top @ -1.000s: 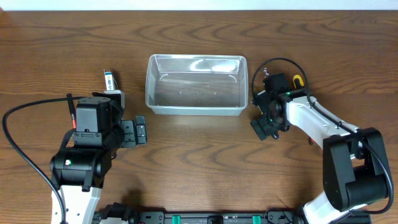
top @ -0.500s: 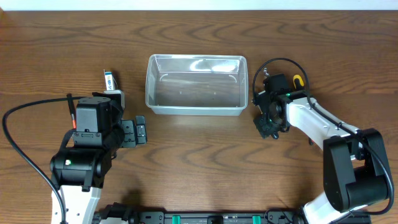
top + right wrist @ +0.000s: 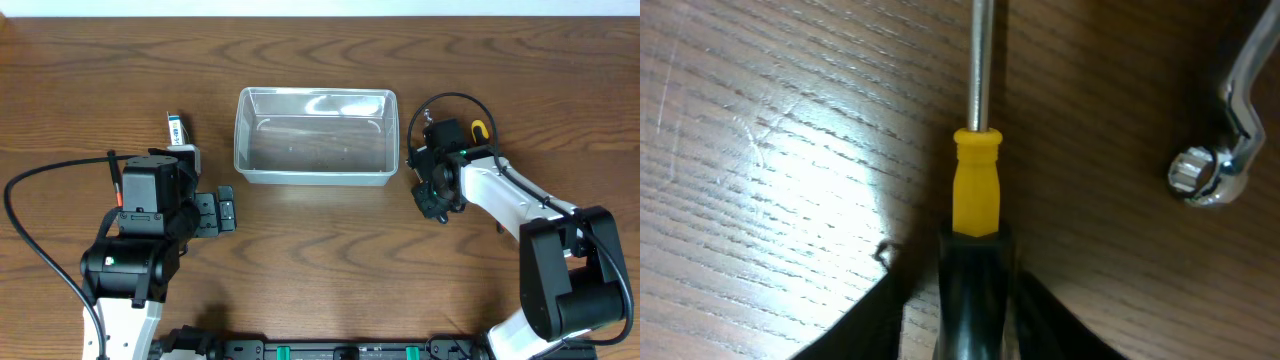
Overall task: Pack container
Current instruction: 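Lower the right gripper and close it on the screwdriver handle, then carry the screwdriver into the clear container and release it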
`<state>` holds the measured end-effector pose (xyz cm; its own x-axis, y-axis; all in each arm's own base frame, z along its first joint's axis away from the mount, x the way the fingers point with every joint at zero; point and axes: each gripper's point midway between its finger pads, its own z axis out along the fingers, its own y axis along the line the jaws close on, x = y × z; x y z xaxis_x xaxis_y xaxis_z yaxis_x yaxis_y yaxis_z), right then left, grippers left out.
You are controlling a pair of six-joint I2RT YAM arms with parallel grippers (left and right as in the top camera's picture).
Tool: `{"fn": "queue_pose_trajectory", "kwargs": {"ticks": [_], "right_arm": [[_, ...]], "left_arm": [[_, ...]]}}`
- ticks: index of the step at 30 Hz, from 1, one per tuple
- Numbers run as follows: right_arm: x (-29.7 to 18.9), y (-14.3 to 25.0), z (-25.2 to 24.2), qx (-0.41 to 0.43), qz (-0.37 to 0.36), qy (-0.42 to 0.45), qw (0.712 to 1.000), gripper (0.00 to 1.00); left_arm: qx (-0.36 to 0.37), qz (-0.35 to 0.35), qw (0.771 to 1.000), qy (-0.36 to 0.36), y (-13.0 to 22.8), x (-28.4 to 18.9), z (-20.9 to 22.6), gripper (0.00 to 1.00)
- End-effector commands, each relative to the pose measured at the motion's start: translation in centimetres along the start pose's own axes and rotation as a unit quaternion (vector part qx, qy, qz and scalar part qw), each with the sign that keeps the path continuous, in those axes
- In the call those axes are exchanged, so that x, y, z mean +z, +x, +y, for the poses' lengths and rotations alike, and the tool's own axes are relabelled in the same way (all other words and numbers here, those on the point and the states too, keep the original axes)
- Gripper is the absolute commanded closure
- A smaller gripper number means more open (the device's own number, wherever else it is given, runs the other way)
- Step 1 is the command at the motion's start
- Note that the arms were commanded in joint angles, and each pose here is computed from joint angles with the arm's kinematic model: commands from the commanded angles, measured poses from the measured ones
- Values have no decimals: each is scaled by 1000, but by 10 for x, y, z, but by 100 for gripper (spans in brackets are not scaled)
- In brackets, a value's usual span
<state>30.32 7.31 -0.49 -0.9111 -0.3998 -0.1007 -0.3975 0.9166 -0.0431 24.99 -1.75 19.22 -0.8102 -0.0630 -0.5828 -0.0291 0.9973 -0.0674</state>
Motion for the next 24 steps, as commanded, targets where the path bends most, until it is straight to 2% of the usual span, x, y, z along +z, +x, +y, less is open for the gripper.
{"fn": "queue_pose_trajectory", "kwargs": {"ticks": [1, 22, 24], "right_arm": [[10, 14, -4, 1, 26, 18, 1000, 68], [10, 14, -4, 3, 25, 18, 1000, 87], [10, 14, -4, 3, 25, 18, 1000, 94]], "left_arm": [[-6, -16, 1000, 2, -8, -7, -1, 2], [-6, -16, 1000, 2, -8, -7, -1, 2], [-6, -16, 1000, 2, -8, -7, -1, 2]]}}
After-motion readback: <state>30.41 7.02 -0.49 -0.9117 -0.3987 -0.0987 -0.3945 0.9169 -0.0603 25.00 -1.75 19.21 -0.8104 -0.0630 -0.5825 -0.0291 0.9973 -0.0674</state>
